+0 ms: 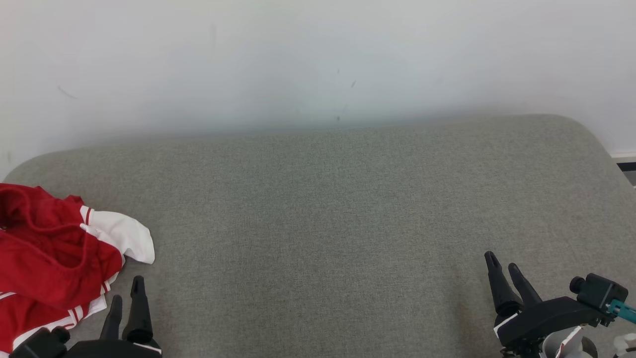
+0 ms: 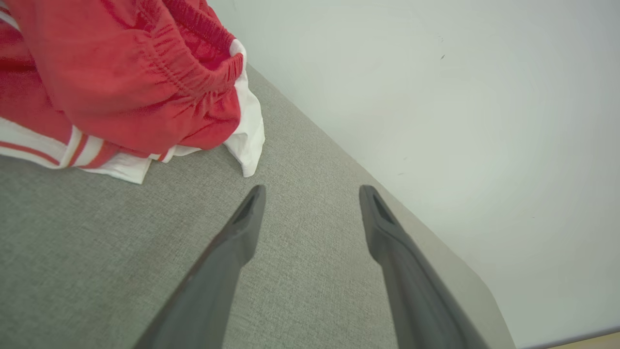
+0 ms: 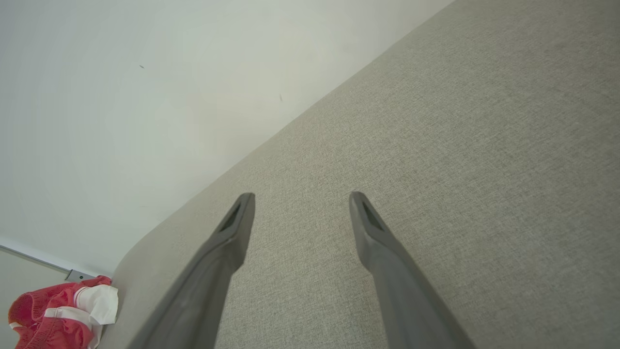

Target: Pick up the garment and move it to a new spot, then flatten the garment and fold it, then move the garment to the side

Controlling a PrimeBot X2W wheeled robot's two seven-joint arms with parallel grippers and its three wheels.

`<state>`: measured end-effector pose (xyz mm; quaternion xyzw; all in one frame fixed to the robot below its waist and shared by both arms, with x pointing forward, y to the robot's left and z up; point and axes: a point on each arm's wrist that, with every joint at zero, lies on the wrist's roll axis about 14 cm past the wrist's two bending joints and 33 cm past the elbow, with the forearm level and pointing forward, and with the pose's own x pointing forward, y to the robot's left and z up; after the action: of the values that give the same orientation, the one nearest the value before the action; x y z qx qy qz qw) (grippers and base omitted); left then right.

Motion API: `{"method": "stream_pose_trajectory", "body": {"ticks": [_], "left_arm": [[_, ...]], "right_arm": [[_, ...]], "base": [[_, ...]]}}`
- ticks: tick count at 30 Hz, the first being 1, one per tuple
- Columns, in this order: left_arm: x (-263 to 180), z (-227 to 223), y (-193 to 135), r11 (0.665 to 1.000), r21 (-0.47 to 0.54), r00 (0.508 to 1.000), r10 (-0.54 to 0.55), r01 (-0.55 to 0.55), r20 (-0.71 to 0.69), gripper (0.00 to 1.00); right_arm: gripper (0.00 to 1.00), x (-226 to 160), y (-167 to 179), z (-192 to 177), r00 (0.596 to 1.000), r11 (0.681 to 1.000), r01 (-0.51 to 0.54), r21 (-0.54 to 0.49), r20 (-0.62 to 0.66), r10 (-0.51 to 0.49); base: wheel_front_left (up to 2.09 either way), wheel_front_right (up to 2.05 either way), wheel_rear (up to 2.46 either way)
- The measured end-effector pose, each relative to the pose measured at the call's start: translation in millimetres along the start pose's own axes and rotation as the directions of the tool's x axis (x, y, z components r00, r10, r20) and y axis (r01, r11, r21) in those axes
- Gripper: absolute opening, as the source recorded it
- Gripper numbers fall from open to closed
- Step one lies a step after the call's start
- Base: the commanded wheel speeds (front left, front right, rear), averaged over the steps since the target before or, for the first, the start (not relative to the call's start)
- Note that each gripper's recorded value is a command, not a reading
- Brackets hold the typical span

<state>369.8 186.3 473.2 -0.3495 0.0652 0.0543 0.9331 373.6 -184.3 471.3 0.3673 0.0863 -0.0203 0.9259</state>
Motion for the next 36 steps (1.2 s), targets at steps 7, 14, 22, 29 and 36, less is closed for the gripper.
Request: {"method": "stream_pose_trajectory", "body": {"ticks": [7,14,22,29,36], "left_arm": [[-0.7,1.3,-8.3,0.99,0.139,1.0,-0.018,0.018,0.002,1.0],[-4.5,2.1,-8.1,0.963,0.271,1.0,-0.012,0.011,0.002,1.0],[-5.3,7.2,-14.4,0.913,0.407,1.0,-0.02,0.012,0.016,1.0],[-6.0,9.3,-19.3,0.856,0.517,1.0,-0.022,0.008,0.021,1.0],[-6.2,17.3,-23.5,0.795,0.607,0.998,-0.024,-0.012,0.05,1.0]], "right_arm": [[1.0,-0.3,3.0,0.2,1.0,0.993,-0.006,-0.116,-0.002,0.006],[1.0,0.2,10.1,3.9,1.0,0.973,-0.023,-0.23,0.008,0.025],[1.0,4.7,22.4,12.9,0.998,0.933,-0.043,-0.357,0.031,0.058],[1.0,5.6,25.4,15.3,0.997,0.888,-0.043,-0.459,0.033,0.066],[1.0,6.1,26.8,24.8,0.996,0.836,-0.025,-0.548,0.062,0.071]], "base": [[0.0,0.0,0.0],[0.0,0.0,0.0],[0.0,0.0,0.0],[0.0,0.0,0.0],[0.0,0.0,0.0]]}}
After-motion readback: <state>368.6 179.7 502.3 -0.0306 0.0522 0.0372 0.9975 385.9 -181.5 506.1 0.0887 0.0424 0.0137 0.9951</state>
